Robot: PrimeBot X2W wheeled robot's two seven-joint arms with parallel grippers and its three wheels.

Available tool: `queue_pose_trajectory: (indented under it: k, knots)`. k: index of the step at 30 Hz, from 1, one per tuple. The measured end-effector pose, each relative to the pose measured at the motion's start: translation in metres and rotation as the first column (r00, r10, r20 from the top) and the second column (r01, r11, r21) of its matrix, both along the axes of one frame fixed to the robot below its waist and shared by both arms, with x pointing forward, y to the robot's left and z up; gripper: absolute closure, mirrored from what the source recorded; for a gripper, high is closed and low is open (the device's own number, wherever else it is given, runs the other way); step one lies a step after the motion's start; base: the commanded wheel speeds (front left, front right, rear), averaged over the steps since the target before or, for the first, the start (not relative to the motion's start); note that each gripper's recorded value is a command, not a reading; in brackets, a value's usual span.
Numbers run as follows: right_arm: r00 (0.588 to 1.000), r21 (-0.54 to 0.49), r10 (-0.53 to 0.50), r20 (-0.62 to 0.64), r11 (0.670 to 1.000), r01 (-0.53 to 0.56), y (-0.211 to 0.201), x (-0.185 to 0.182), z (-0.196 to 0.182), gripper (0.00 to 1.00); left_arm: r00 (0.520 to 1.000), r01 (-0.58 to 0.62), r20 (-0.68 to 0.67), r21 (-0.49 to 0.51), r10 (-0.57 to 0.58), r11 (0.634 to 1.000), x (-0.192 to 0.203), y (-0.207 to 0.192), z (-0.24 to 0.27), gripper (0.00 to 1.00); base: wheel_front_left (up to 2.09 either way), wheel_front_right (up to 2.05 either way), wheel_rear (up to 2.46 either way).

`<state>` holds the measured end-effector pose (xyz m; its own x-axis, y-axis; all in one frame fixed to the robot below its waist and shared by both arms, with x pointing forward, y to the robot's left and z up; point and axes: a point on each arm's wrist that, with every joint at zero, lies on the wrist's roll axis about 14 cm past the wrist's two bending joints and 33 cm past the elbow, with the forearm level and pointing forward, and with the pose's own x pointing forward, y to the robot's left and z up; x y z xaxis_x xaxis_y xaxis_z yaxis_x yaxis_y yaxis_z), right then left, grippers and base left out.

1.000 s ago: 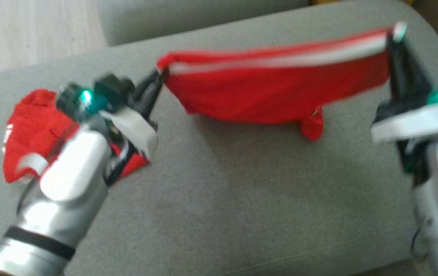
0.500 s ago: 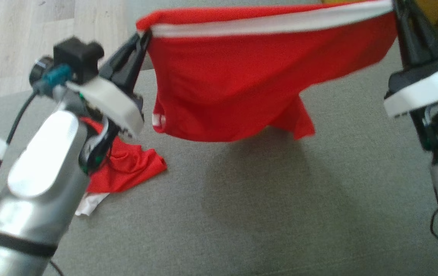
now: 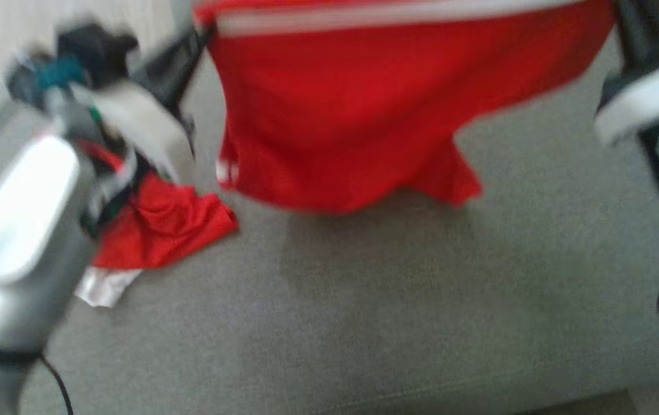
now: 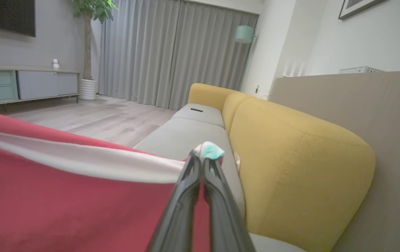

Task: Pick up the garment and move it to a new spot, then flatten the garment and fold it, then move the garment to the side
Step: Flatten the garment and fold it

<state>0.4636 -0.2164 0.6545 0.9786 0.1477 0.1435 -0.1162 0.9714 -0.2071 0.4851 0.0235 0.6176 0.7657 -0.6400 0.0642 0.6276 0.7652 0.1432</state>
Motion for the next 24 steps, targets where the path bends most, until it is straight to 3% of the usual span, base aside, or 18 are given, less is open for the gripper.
queue_pose_trajectory:
  k: [6,14,18,23,24]
  knots:
    - [0.998,-0.055,-0.035,0.059,0.998,0.038,-0.015,0.084,0.028,1.00,0.995,-0.036,0.090,0.042,0.032,0.998,0.084,0.001,0.022,1.00,0.00,0.00,0.00]
    - [0.957,-0.107,-0.088,0.277,0.987,0.122,-0.038,0.155,0.074,1.00,0.965,-0.040,0.254,-0.095,0.063,0.995,0.159,-0.016,0.065,1.00,0.00,0.00,0.00]
    - [0.976,-0.091,-0.115,0.187,0.987,0.134,-0.043,0.171,0.031,1.00,0.973,-0.041,0.221,-0.121,0.067,0.992,0.169,-0.023,0.041,1.00,0.00,0.00,0.00]
    - [0.993,-0.126,-0.113,-0.021,0.986,0.109,-0.041,0.163,-0.055,1.00,0.996,-0.033,0.084,-0.066,0.039,0.997,0.155,-0.029,-0.030,1.00,0.00,0.00,0.00]
    - [0.993,-0.126,-0.113,-0.021,0.986,0.109,-0.041,0.163,-0.055,1.00,0.996,-0.033,0.084,-0.066,0.039,0.997,0.155,-0.029,-0.030,1.00,0.00,0.00,0.00]
